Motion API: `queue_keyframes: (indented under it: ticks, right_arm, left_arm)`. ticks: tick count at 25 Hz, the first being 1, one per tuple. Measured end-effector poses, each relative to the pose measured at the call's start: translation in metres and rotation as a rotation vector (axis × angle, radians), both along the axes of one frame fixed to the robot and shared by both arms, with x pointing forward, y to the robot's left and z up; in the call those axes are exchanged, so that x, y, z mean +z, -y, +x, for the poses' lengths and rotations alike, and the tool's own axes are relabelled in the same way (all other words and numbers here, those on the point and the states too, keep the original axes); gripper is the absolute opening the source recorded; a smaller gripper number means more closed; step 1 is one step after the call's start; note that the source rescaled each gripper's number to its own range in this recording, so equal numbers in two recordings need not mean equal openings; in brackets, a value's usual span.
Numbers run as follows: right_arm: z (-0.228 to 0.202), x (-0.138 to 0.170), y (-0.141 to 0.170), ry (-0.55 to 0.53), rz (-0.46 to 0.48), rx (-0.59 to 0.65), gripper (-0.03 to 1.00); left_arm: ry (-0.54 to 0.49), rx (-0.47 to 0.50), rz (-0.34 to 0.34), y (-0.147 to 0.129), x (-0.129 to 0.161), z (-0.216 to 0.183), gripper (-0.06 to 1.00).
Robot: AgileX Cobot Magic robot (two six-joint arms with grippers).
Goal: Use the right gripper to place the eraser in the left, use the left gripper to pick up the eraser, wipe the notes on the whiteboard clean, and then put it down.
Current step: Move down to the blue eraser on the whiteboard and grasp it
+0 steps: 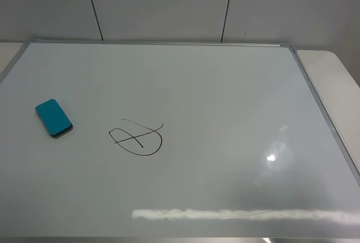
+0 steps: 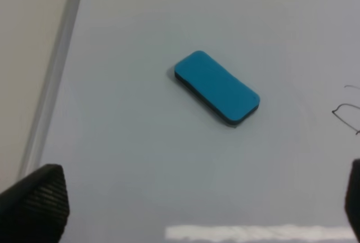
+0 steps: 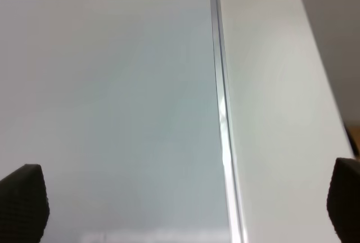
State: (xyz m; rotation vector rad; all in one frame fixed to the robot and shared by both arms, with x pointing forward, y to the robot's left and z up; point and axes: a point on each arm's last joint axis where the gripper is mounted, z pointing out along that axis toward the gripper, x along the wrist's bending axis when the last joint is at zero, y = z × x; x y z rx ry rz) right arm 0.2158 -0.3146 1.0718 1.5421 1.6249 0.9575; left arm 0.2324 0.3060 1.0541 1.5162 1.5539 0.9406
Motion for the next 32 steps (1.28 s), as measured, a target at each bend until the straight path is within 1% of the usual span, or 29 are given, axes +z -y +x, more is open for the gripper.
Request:
queue_keyframes:
  ticks: [2,3,6,8,11,14,18,23,32]
  right_arm:
    - [0.004,-0.015,-0.013,-0.052,0.023,0.032,1.0]
    - [0.005,-0.017,-0.017,-0.056,0.023,0.049,1.0]
    - [0.006,-0.016,-0.021,-0.03,-0.056,0.09,1.0]
    - [0.007,-0.016,-0.02,-0.024,-0.089,0.08,1.0]
    - [0.009,-0.016,-0.018,-0.008,-0.119,0.012,1.0]
    - [0.012,-0.015,-0.014,0.014,-0.125,-0.057,1.0]
    - [0.017,-0.019,-0.011,0.031,-0.111,-0.102,1.0]
    - [0.017,-0.018,-0.011,0.04,-0.107,-0.107,1.0]
    - [0.018,-0.019,-0.008,0.047,-0.1,-0.063,1.0]
  left_arm:
    - [0.0,0.0,0.0,0.0,0.0,0.0,1.0]
    - [0.0,0.0,0.0,0.0,0.0,0.0,1.0]
    - [0.0,0.0,0.0,0.0,0.0,0.0,1.0]
    - [0.0,0.0,0.0,0.0,0.0,0.0,1.0]
    - [0.0,0.0,0.0,0.0,0.0,0.0,1.0]
    - [0.0,0.0,0.0,0.0,0.0,0.0,1.0]
    - [0.0,0.0,0.0,0.0,0.0,0.0,1.0]
    - [0.0,0.0,0.0,0.0,0.0,0.0,1.0]
    - [0.0,0.0,0.001,0.0,0.0,0.0,1.0]
